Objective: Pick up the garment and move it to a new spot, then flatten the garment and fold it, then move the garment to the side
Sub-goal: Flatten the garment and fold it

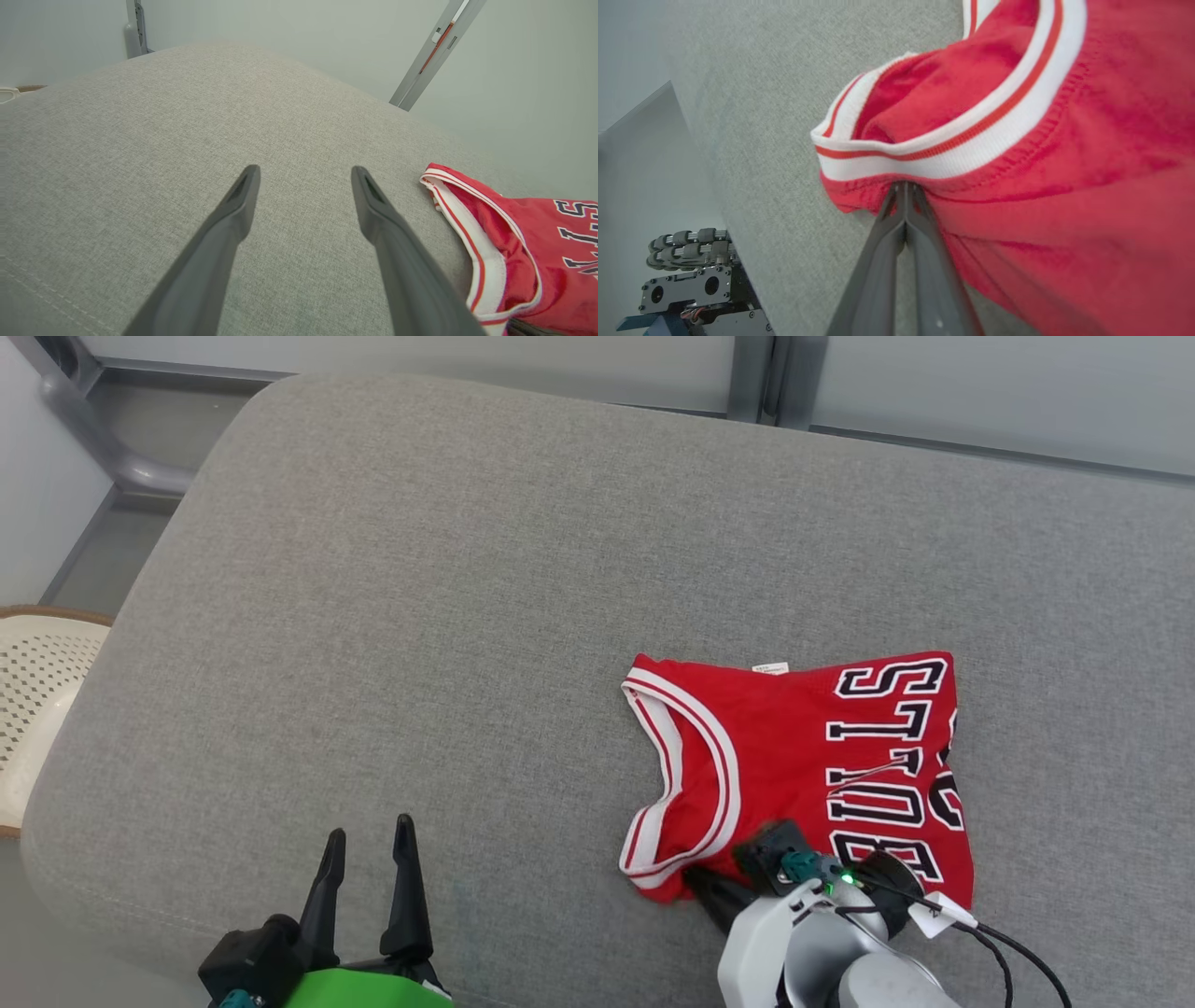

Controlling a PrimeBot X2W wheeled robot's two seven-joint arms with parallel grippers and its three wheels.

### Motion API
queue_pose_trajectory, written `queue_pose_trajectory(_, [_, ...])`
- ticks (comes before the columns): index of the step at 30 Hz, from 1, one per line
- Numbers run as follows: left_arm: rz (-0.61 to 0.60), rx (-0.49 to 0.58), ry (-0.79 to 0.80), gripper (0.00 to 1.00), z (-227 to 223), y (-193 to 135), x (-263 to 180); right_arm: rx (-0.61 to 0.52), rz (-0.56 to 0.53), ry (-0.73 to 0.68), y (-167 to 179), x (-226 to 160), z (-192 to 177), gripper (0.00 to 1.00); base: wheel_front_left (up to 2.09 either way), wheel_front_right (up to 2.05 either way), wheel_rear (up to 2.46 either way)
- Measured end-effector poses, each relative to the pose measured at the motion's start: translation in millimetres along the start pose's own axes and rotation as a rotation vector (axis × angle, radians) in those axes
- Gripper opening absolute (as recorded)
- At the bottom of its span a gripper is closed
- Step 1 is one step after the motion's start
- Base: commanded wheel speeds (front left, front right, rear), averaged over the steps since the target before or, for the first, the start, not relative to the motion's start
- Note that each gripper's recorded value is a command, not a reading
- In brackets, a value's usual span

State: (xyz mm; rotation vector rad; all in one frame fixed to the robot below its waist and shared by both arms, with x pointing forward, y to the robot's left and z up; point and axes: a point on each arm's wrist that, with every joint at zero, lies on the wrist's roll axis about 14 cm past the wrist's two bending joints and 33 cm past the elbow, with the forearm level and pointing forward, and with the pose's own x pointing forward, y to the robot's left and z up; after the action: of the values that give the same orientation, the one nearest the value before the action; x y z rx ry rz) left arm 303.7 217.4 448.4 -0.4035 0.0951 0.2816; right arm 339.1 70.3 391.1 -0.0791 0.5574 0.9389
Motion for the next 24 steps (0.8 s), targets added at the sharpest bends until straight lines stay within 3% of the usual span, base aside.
queue_pose_trajectory(8, [0.006,-0.006,-0.027,1.00,6.7,3.9,-8.5,-0.017,-0.005,-0.089,6.4,-4.4,28.9,0.00,0.00,0.00,0.00])
queue_pose_trajectory(14, [-0.011,-0.005,-0.024,1.00,3.9,2.3,-16.5,0.005,-0.063,-0.160,-5.9,-38.3,39.0,0.00,0.00,0.00,0.00])
queue_pose_trajectory(15, [-0.019,0.001,-0.023,1.00,3.1,1.0,-18.1,0.013,-0.079,-0.164,-10.5,-47.6,37.8,0.03,0.00,0.00,0.00])
queue_pose_trajectory(17, [-0.032,0.008,-0.024,1.00,2.5,-0.9,-21.2,0.024,-0.115,-0.184,-20.1,-68.6,37.4,0.23,0.00,0.00,0.00])
queue_pose_trajectory(18, [-0.038,0.011,-0.027,1.00,3.3,-1.2,-21.8,0.038,-0.135,-0.199,-25.3,-77.8,38.2,0.28,0.00,0.00,0.00])
queue_pose_trajectory(24, [-0.114,0.027,-0.063,1.00,14.3,-20.0,-13.5,0.062,-0.396,-0.372,-92.5,-160.3,51.7,0.34,0.00,0.00,0.00])
